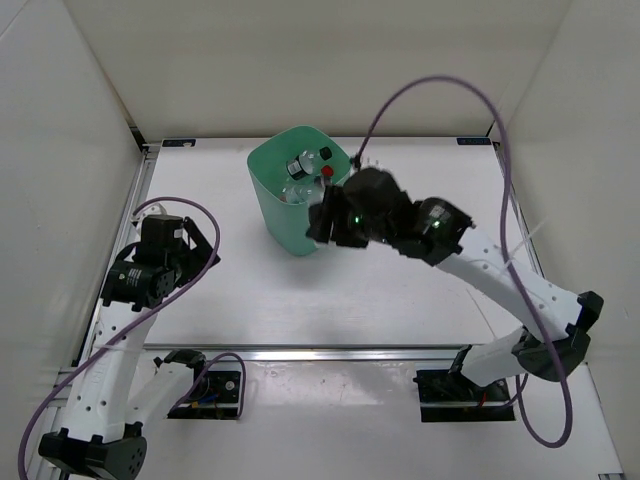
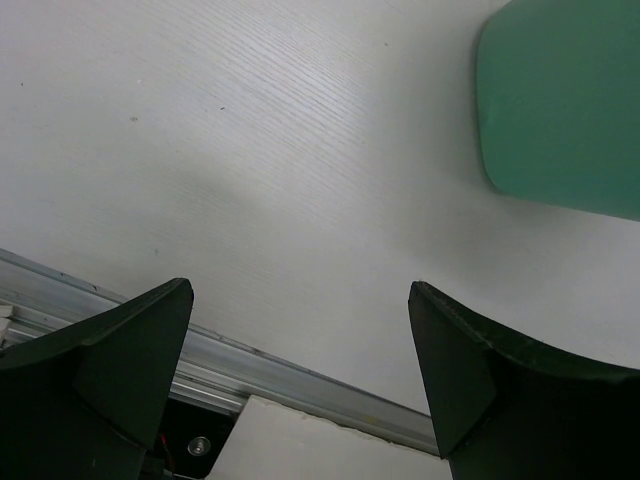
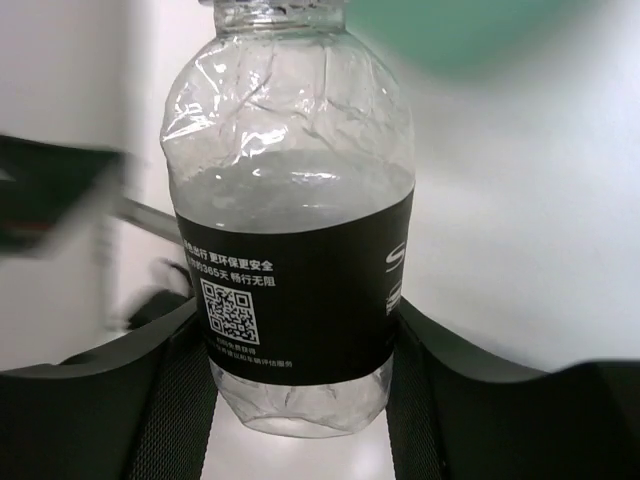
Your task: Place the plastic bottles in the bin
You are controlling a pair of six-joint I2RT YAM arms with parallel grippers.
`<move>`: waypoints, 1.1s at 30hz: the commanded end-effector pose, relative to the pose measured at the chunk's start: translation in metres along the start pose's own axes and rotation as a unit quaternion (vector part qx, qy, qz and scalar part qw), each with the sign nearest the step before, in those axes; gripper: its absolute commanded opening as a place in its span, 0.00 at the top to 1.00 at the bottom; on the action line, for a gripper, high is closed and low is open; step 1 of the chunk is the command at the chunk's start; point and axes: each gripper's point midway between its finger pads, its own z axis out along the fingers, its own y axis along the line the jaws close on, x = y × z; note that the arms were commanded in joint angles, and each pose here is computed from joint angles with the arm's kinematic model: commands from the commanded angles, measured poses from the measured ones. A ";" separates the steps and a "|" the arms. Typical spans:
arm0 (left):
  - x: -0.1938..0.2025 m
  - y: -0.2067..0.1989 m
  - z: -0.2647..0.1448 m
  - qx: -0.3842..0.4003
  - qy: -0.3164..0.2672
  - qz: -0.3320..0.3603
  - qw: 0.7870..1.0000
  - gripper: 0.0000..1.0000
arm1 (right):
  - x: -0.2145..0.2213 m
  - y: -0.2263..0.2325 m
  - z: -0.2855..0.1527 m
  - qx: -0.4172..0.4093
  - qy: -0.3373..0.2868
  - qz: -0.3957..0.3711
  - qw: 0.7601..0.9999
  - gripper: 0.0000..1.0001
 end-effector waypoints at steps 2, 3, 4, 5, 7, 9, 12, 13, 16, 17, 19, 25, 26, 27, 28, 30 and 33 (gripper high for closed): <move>0.001 0.002 0.001 -0.002 -0.008 0.006 1.000 0.00 | -0.097 0.064 -0.037 -0.059 -0.123 -0.088 0.987 0.67; 0.002 0.000 0.001 0.002 -0.004 0.006 1.000 0.00 | -0.102 0.073 -0.009 -0.052 -0.110 -0.101 0.987 0.67; 0.002 0.000 0.001 0.002 -0.004 0.006 1.000 0.00 | -0.110 0.083 -0.003 -0.065 -0.109 -0.107 0.986 0.67; 0.002 0.001 0.001 0.002 -0.004 0.010 1.000 0.00 | -0.130 0.091 0.014 -0.070 -0.116 -0.097 0.986 0.67; 0.000 -0.005 -0.002 0.016 -0.006 0.008 1.000 0.00 | -0.147 0.084 0.036 -0.069 -0.106 -0.073 0.989 0.43; -0.005 -0.007 -0.005 0.021 -0.012 0.012 1.000 0.00 | -0.147 0.073 0.056 -0.058 -0.083 -0.019 0.995 0.17; -0.011 -0.007 -0.011 0.020 -0.023 0.014 0.999 0.00 | -0.144 0.038 0.060 -0.019 -0.058 0.044 0.997 0.00; -0.012 -0.003 -0.010 0.010 -0.025 0.015 1.000 0.00 | -0.149 0.037 0.040 -0.028 -0.072 0.047 0.996 0.00; -0.012 0.001 -0.013 0.008 -0.034 0.013 0.999 0.00 | -0.153 0.024 0.005 -0.028 -0.102 0.034 0.994 0.00; -0.009 0.003 -0.010 0.004 -0.029 0.015 0.999 0.00 | -0.156 0.020 -0.005 -0.029 -0.110 0.037 0.993 0.00; -0.007 0.006 -0.009 0.000 -0.031 0.015 0.999 0.00 | -0.168 0.013 -0.039 -0.059 -0.123 0.034 0.990 0.00; 0.008 0.017 0.004 -0.026 -0.014 0.002 1.000 0.00 | -0.161 -0.043 -0.100 -0.068 -0.102 0.037 0.992 0.00; 0.007 0.018 0.005 -0.030 -0.017 -0.002 0.999 0.00 | -0.164 -0.058 -0.106 -0.056 -0.113 0.040 0.991 0.00; 0.005 0.016 0.005 -0.027 -0.021 -0.004 0.999 0.00 | -0.161 -0.065 -0.114 -0.054 -0.119 0.035 0.991 0.00; 0.005 0.016 0.005 -0.026 -0.021 -0.004 0.999 0.00 | -0.170 -0.077 -0.121 -0.045 -0.136 0.042 0.989 0.00; 0.000 0.016 0.004 -0.033 -0.028 -0.004 0.999 0.00 | -0.180 -0.087 -0.130 -0.037 -0.155 0.042 0.986 0.00; -0.009 0.027 0.003 -0.063 -0.053 -0.010 0.997 0.00 | -0.192 -0.109 -0.143 -0.012 -0.182 0.065 0.981 0.00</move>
